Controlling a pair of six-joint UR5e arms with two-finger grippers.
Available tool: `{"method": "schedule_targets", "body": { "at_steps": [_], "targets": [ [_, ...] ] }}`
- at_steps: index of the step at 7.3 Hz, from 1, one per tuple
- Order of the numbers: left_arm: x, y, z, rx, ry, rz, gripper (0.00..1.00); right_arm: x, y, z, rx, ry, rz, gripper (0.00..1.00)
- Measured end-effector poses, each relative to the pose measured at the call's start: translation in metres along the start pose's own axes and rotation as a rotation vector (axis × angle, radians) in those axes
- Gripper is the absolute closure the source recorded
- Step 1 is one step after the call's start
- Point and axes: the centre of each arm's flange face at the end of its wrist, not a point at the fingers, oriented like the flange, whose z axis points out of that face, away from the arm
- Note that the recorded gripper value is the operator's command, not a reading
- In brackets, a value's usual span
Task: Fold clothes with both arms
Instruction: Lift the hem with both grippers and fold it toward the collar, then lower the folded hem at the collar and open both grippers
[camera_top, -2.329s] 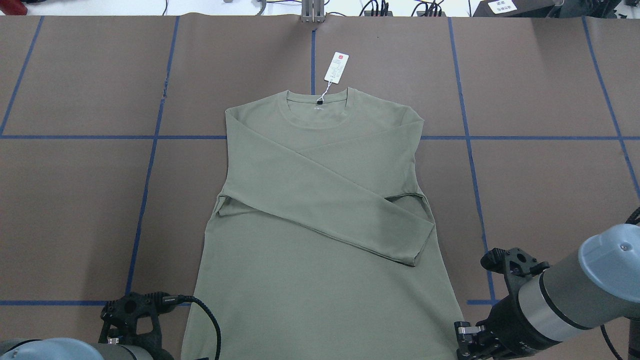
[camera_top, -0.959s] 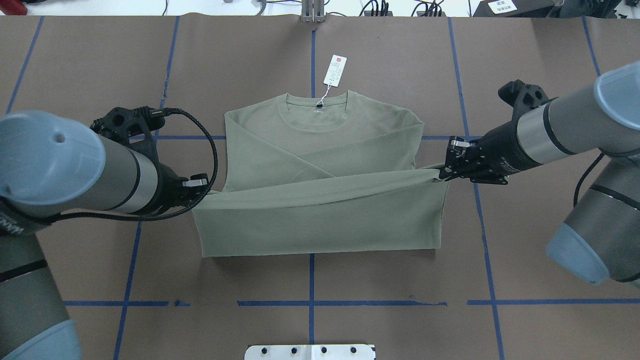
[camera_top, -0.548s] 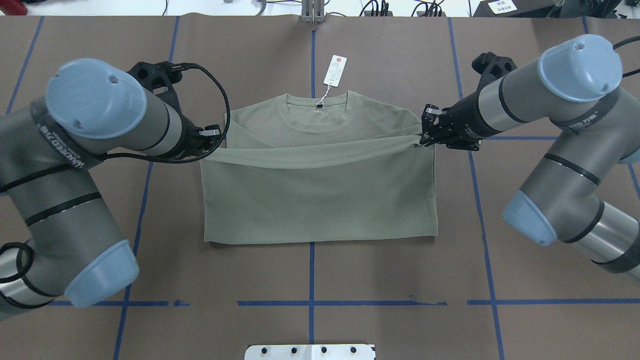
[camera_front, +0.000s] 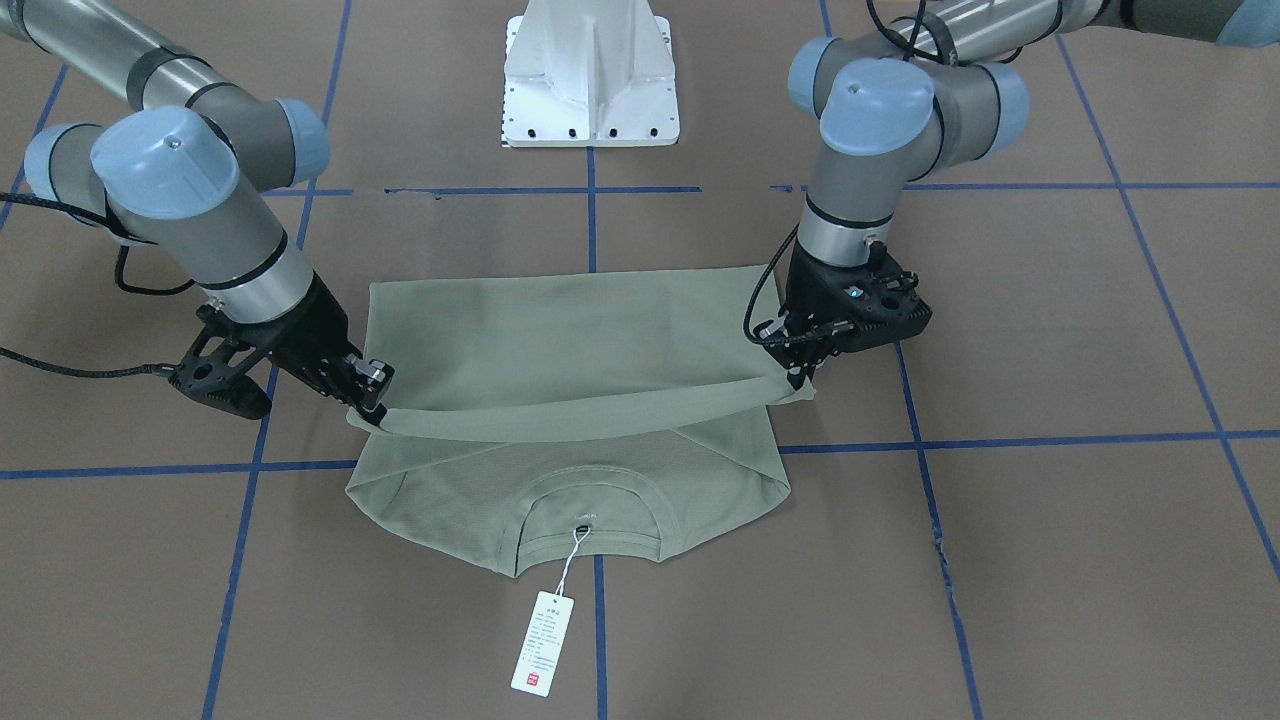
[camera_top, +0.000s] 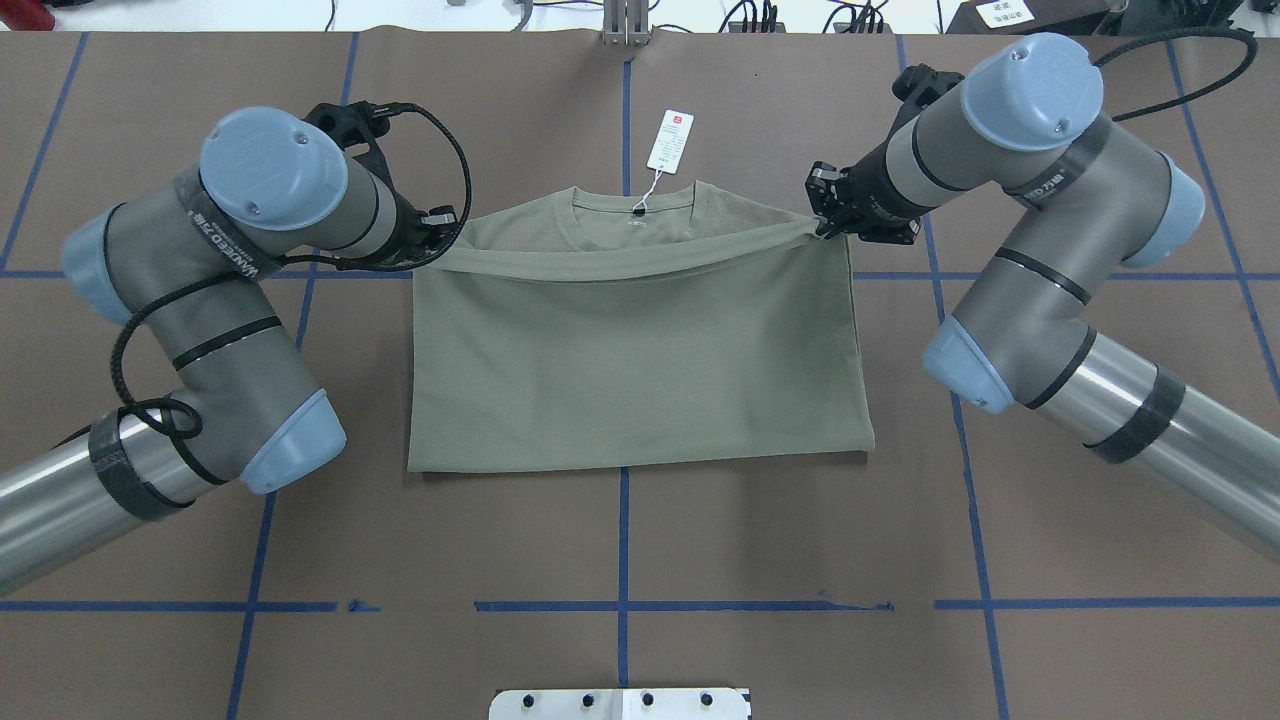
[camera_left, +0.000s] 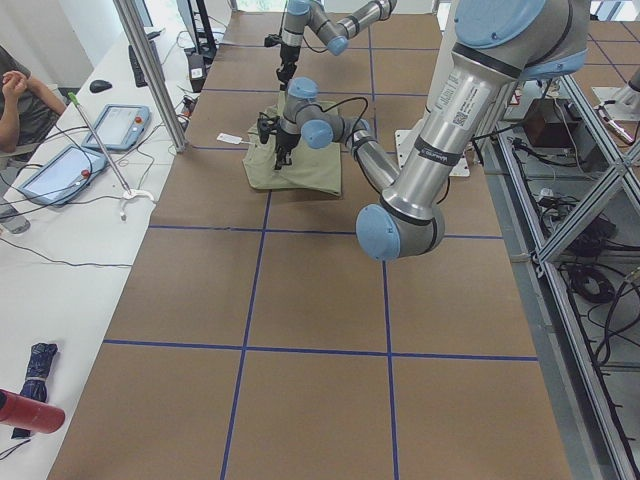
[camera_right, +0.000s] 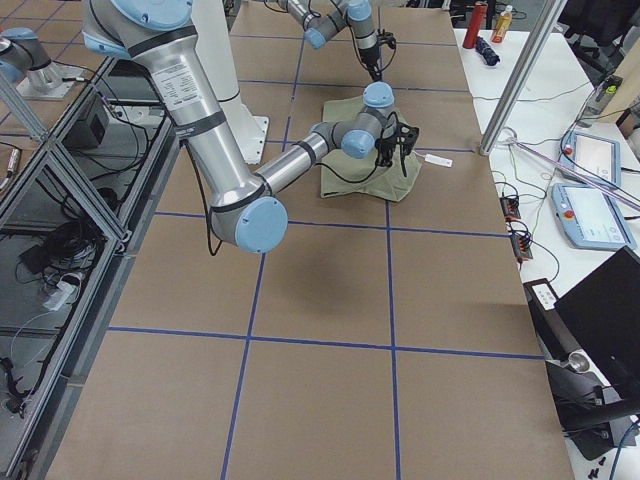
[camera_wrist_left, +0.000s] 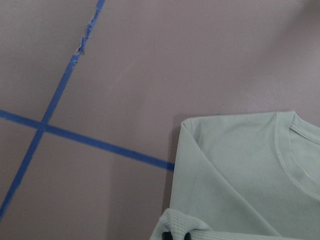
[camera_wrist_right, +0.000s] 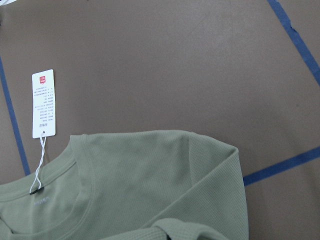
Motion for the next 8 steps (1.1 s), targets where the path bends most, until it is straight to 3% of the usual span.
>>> {"method": "schedule_targets", "body": {
  "at_steps": [3, 8],
  "targets": [
    [0.002, -0.027, 0.037, 0.037, 0.005, -0.016, 1.00, -0.016, -0.020, 0.025, 0.032, 0.034, 0.015, 1.00],
    [0.006, -0.041, 0.061, 0.064, 0.015, -0.018, 1.00, -0.005, -0.036, 0.048, 0.045, 0.014, 0.011, 1.00]
  ]
}}
